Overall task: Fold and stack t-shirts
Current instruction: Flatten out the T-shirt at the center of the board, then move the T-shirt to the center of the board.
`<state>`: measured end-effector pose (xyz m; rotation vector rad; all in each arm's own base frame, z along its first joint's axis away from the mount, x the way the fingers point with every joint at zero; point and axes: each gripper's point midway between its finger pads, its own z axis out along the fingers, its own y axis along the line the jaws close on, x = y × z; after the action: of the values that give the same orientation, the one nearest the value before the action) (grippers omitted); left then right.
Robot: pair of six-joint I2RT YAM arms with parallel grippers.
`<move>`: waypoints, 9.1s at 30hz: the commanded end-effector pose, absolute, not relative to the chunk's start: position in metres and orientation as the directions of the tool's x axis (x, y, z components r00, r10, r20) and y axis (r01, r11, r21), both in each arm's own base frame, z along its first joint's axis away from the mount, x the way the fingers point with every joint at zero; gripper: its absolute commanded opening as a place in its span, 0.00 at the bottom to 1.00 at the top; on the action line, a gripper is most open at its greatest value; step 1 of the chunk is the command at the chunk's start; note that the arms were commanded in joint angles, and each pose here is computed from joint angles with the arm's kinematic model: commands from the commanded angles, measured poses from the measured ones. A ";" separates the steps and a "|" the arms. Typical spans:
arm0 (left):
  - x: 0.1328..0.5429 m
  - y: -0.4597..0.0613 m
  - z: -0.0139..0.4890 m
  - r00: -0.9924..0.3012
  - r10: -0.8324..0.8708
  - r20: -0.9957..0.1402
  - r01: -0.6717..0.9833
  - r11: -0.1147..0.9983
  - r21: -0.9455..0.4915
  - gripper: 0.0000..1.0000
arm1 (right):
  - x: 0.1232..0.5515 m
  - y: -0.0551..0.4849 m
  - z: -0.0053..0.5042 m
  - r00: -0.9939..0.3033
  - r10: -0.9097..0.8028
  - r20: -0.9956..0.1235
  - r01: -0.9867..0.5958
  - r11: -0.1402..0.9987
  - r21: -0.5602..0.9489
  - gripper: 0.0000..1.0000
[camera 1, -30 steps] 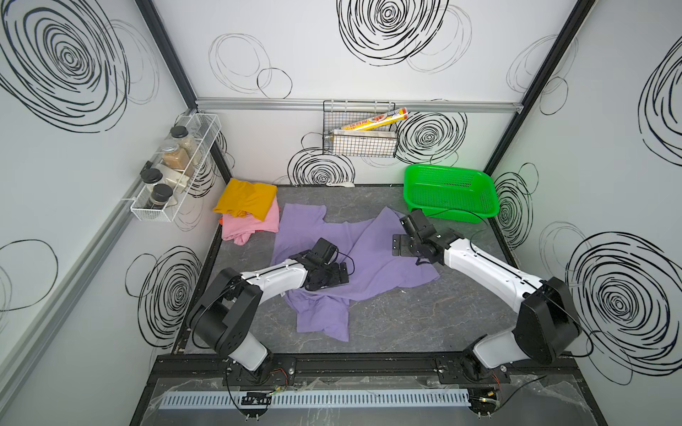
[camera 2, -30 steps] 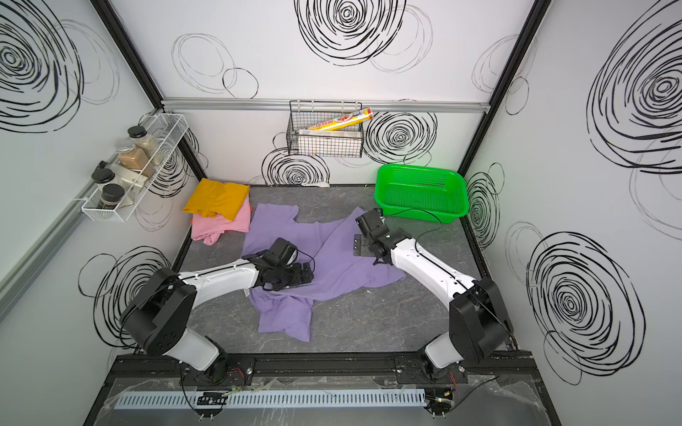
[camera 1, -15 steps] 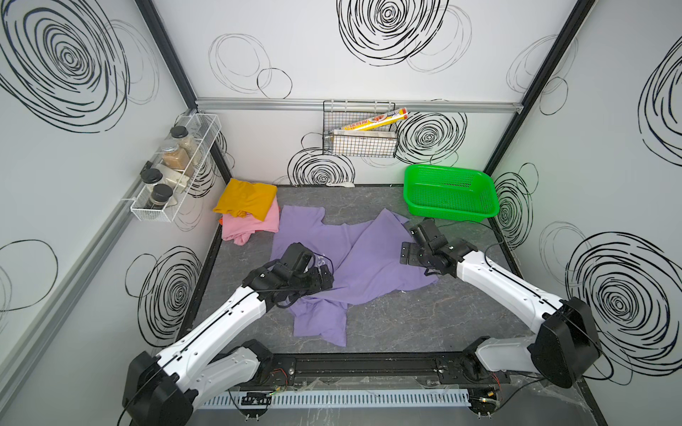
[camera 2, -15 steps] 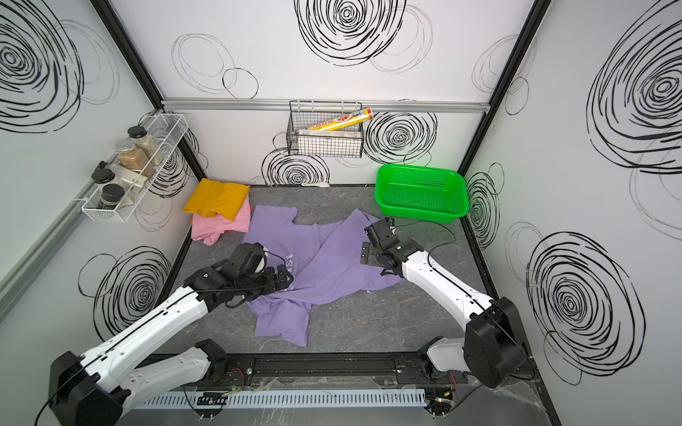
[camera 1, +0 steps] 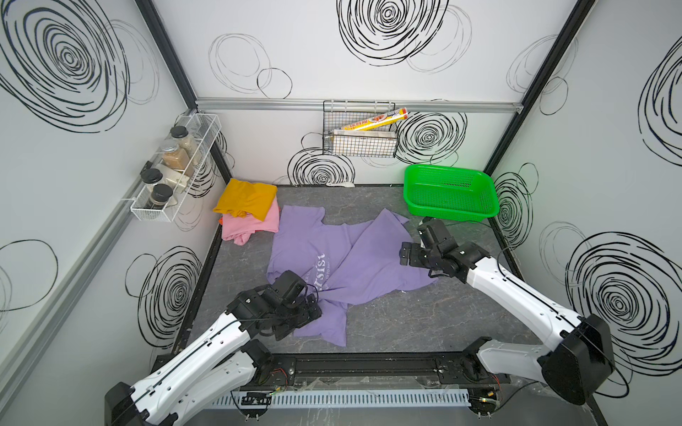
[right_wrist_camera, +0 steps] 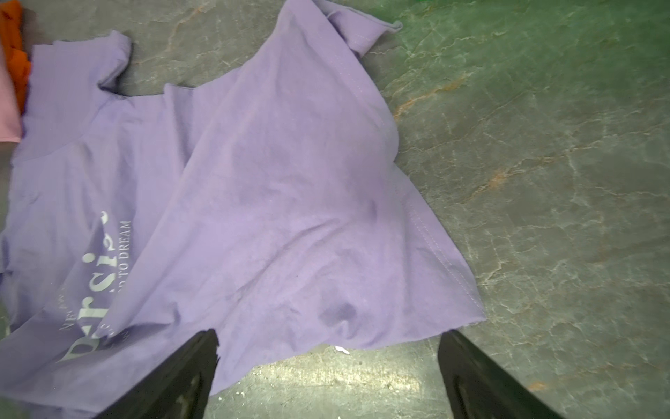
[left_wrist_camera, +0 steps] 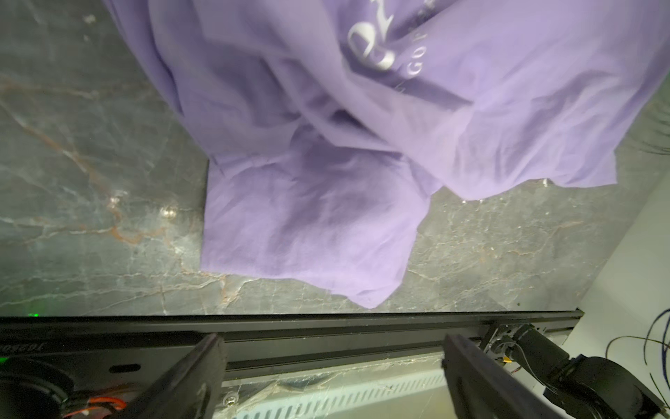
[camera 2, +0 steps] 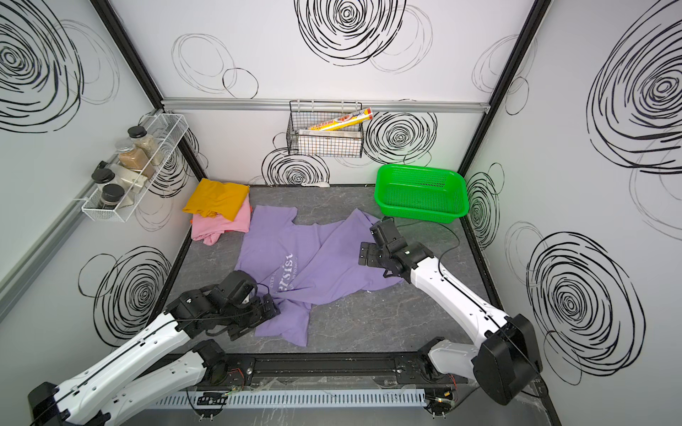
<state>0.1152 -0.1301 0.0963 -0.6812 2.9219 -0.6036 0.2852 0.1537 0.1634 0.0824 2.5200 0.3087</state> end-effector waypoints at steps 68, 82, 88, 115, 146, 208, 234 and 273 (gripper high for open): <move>0.246 -0.170 0.256 -0.752 -0.495 -0.436 -0.131 0.760 -0.636 0.00 | 0.247 0.087 0.031 -0.853 0.227 -0.471 0.255 0.967 0.005 0.94; 0.242 -0.158 0.250 -0.756 -0.502 -0.421 -0.159 0.764 -0.626 0.00 | 0.288 0.108 0.047 -0.734 0.379 -0.563 0.265 0.924 0.276 0.85; 0.243 -0.158 0.249 -0.757 -0.502 -0.418 -0.160 0.763 -0.626 0.00 | 0.292 0.114 0.043 -0.758 0.371 -0.537 0.257 0.926 0.277 0.73; 0.252 -0.164 0.253 -0.751 -0.501 -0.429 -0.136 0.755 -0.642 0.00 | 0.317 0.087 0.173 -0.583 0.264 -0.768 0.210 0.963 0.171 0.00; 0.207 -0.066 0.541 -0.216 -0.750 -0.626 0.109 0.618 -0.778 0.00 | 0.273 0.081 0.523 -0.036 0.252 -0.967 -0.139 0.957 0.255 0.00; 0.373 -0.123 0.665 -0.133 -0.682 -0.720 0.492 0.585 -0.645 0.00 | 0.379 0.171 0.529 -0.225 0.201 -0.953 -0.275 0.926 0.260 0.00; 0.207 -0.059 0.189 -0.603 -0.739 -0.300 -0.496 0.642 -0.585 0.00 | 0.158 0.162 0.234 -0.928 0.025 -0.371 -0.205 0.799 0.566 0.00; 0.320 -0.115 0.132 -0.714 -0.626 -0.313 -0.329 0.695 -0.639 0.93 | 0.251 0.194 0.103 -0.935 -0.036 -0.352 -0.195 0.883 0.427 1.00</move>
<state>0.2947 -0.1036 0.1200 -0.8633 2.4643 -0.6950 0.2400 0.1948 0.1126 -0.1416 2.7440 0.7293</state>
